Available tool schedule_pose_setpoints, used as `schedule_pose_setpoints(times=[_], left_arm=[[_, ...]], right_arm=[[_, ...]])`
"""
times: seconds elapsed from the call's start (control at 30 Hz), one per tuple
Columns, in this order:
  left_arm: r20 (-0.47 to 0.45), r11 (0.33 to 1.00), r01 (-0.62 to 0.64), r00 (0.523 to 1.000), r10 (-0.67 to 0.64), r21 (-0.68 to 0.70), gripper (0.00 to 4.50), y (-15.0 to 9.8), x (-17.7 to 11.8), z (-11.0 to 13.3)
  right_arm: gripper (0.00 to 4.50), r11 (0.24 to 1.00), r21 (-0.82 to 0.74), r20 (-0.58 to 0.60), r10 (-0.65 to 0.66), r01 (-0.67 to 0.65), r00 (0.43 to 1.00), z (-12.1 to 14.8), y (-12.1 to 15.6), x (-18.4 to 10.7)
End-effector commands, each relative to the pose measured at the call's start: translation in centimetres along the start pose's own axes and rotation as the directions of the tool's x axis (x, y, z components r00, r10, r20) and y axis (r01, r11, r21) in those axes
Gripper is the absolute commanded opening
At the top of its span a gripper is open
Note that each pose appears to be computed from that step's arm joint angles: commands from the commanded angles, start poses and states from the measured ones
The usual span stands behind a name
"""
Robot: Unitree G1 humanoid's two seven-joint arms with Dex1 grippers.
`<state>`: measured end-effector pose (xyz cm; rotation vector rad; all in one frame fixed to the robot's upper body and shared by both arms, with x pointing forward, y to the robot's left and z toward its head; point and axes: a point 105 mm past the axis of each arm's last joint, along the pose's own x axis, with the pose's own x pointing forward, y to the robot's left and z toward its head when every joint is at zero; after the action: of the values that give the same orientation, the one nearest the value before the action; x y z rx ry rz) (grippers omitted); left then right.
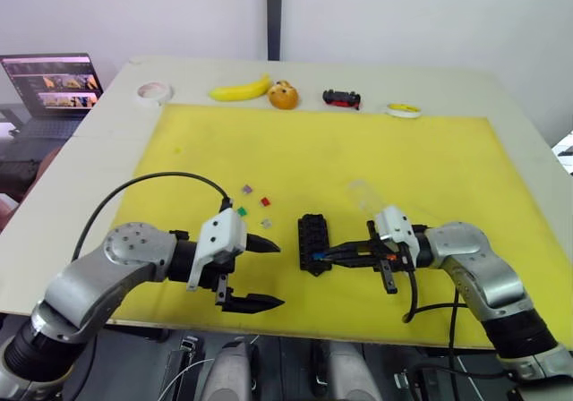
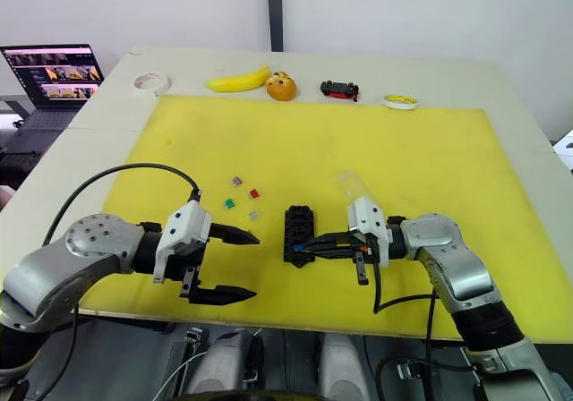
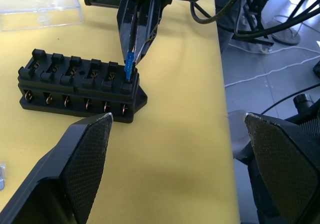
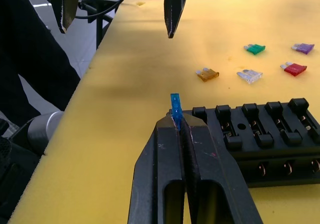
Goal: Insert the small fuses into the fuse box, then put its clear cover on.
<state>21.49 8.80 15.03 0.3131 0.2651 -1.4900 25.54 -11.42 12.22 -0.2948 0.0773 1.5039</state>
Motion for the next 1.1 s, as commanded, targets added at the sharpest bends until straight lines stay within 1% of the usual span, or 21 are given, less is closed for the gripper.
schedule_pose_setpoints(times=[0.03,0.43,1.1], left_arm=[[0.005,0.999,0.021,1.0,-0.021,0.037,4.42,-0.49,0.08,0.76],[0.006,0.999,0.019,1.0,-0.019,0.036,4.42,-0.55,0.09,0.87],[0.008,0.999,0.015,1.0,-0.015,0.036,4.42,-0.47,0.28,0.87]], right_arm=[[0.0,0.999,-0.044,0.014,0.003,-0.003,1.0,0.65,-0.18,0.11],[0.0,0.997,-0.077,-0.014,0.024,-0.025,1.0,0.05,-0.09,0.23],[0.0,0.998,-0.055,0.017,0.016,-0.015,1.0,0.7,-0.72,0.43]])
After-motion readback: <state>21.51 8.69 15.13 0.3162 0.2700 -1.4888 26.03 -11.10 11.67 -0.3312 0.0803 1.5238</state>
